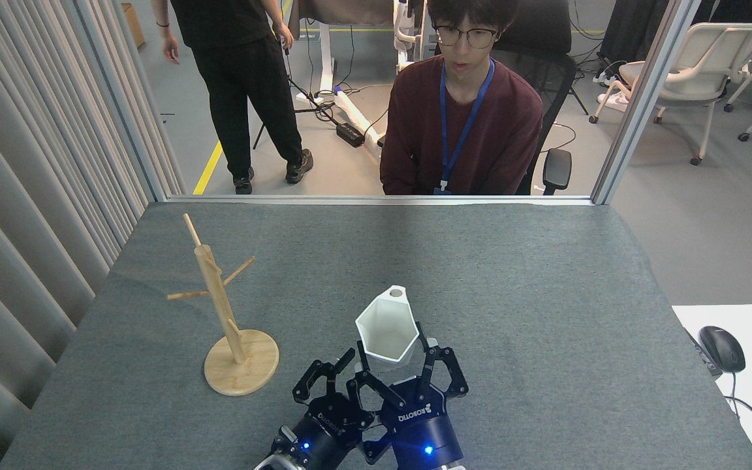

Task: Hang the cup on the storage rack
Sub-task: 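Carry the cup toward the left gripper and grasp it with the left gripper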

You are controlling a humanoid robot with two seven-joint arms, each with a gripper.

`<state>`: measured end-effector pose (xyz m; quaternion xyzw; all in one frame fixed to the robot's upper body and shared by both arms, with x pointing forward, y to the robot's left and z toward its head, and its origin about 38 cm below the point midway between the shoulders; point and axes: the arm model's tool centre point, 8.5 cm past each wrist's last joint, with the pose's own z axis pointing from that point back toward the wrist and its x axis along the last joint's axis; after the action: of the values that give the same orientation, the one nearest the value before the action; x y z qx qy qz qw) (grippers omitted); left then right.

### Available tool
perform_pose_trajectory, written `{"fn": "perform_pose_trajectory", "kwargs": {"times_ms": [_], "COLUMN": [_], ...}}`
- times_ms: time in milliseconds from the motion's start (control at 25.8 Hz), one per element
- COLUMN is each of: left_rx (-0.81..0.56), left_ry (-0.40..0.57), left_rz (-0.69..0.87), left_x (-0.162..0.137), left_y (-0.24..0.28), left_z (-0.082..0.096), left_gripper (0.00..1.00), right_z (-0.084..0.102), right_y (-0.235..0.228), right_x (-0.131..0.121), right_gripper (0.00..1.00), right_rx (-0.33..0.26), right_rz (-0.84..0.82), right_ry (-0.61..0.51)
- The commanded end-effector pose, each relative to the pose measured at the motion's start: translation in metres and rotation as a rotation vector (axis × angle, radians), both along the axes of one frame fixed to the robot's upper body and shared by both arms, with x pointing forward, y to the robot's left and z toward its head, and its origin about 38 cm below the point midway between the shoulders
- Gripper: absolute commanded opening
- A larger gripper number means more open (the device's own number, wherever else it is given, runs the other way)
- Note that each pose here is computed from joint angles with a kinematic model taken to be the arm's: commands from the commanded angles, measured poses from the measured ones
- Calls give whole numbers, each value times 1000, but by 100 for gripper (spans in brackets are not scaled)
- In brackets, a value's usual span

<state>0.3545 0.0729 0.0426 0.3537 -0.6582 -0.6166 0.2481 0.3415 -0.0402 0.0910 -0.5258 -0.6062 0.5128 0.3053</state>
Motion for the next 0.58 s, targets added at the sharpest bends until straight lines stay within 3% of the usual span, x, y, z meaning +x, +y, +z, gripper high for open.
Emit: {"fn": "perform_pose_trajectory", "kwargs": {"times_ms": [0,272,544], "left_rx": [2,1,1], "left_ry": [-25,-48,-45], "left_rz": [-4,-5,-3], "left_x": [6,16,16], "left_y": [-3,-5,-4], "left_z": [8,18,16], "left_gripper": [99,99,99], "right_z": [-2,-9,-14], "right_y": [12,20,22], "right_x": [-5,-17,-31], "right_gripper": [61,61,61], "right_rx": [-17,-40,-39], "right_rz": [38,68,82], "right_ry": [-3,9,21]}}
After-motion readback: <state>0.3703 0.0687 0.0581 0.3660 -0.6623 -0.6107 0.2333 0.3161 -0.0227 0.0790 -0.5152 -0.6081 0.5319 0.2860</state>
